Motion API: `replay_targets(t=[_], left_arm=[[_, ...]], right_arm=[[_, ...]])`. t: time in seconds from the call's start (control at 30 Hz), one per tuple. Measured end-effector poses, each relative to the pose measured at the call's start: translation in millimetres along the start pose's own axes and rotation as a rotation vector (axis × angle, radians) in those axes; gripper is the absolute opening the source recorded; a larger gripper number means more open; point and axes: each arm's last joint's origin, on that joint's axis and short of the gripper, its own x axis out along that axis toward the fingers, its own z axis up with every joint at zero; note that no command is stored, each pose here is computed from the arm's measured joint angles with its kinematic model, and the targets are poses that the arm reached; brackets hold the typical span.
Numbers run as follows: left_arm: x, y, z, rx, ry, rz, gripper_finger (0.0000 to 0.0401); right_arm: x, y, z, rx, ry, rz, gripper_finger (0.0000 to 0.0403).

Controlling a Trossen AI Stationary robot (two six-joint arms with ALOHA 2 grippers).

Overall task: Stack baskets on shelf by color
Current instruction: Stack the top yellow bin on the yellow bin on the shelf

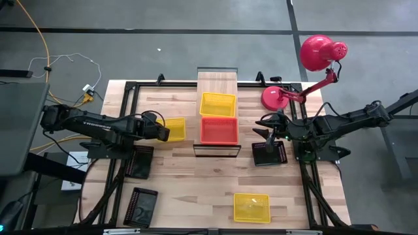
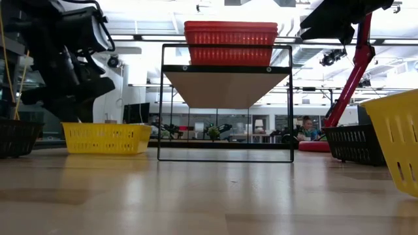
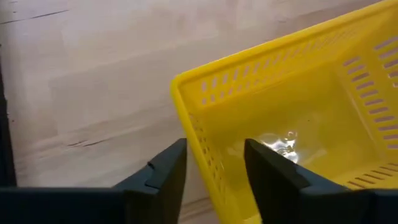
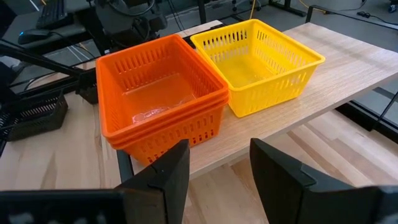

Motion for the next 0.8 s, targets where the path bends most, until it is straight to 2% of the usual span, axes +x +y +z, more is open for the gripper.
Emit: replay_targets(t=[0.27, 0.43, 0.53, 0.67, 0.8], left_arm=[[0.1, 0.6, -0.2, 0.005, 0.001, 0.007, 0.0014], [-2.1, 1.1, 3.3, 0.031, -0.060, 0.036, 0.0012], [-15.3, 1.9, 15.0, 0.019, -0.130, 0.053, 0.0004], [-45.7, 3.4, 38.8, 0.004, -0.237, 0.040, 0.0004], [-87.2, 7.6, 67.9, -0.062, -0.399, -0.014, 0.0002]], right_arm=[[0.0, 0.0, 0.0, 0.000, 0.000, 0.000, 0.0156], [0.0, 0.0, 0.0, 0.001, 0.000, 0.000, 0.0156], [0.0, 0.0, 0.2, 0.012, -0.002, 0.000, 0.0156], [0.0, 0.4, 1.0, 0.022, -0.009, 0.004, 0.0156], [0.0, 0.5, 1.8, 0.027, -0.018, 0.002, 0.0156]])
